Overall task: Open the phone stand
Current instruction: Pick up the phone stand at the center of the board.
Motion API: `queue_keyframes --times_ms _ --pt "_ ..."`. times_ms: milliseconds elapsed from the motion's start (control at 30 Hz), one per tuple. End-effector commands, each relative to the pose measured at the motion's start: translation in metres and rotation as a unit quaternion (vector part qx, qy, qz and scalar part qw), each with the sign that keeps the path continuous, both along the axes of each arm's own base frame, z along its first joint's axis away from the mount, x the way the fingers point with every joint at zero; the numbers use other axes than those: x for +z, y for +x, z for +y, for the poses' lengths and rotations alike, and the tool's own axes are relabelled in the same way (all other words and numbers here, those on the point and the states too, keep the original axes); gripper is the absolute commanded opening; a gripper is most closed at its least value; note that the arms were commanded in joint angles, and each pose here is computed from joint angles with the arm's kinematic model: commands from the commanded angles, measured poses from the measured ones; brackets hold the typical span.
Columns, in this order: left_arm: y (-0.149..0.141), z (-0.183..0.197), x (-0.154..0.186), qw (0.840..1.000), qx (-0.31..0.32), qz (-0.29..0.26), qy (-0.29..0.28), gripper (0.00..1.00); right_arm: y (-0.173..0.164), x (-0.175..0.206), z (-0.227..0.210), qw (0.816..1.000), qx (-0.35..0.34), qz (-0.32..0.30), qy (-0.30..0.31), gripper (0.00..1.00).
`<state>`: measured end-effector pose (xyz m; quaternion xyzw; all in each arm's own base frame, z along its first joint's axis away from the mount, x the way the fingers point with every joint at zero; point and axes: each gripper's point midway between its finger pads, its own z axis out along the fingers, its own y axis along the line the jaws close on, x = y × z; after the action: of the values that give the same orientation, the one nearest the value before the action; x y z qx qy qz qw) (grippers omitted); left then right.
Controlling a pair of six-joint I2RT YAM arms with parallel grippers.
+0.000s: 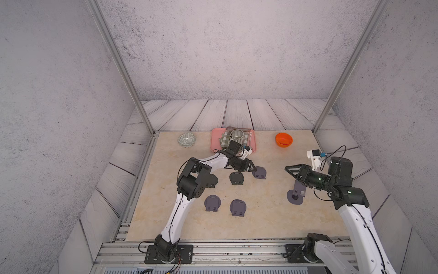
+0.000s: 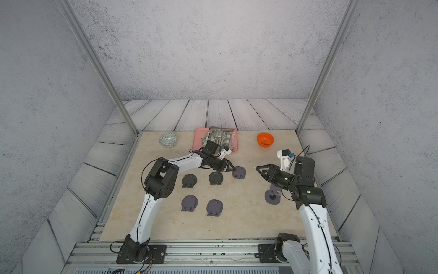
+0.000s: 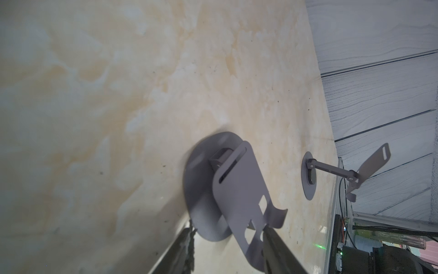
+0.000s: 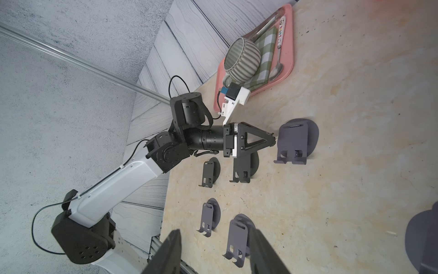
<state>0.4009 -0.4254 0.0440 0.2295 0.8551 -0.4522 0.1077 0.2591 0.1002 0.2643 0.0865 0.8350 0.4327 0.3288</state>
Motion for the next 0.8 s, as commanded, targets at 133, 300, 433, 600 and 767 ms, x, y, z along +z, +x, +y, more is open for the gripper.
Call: queue_keyframes --times_ms 133,300,433,600,767 --pt "0.013 -0.013 0.012 0.999 -0.001 -0.017 -0.03 0.49 0.006 -0.001 0.003 1.0 0.013 -0.012 -0.001 0.5" --pt "0.015 -0.016 0.017 0.999 0.0 -0.021 -0.042 0.49 0.009 -0.004 0.003 1.0 0.015 -0.009 -0.001 0.5" --pt "0.013 -0.021 0.012 0.999 -0.007 -0.009 -0.047 0.48 0.01 -0.005 0.003 1.0 0.016 -0.007 0.0 0.5" --pt "0.006 -0.028 0.01 0.998 -0.019 -0.007 -0.051 0.48 0.009 -0.005 0.003 1.0 0.016 -0.006 -0.002 0.5" --pt "0.005 -0.032 0.004 0.999 -0.022 0.0 -0.05 0.48 0.007 -0.003 0.003 1.0 0.015 -0.007 -0.003 0.5"
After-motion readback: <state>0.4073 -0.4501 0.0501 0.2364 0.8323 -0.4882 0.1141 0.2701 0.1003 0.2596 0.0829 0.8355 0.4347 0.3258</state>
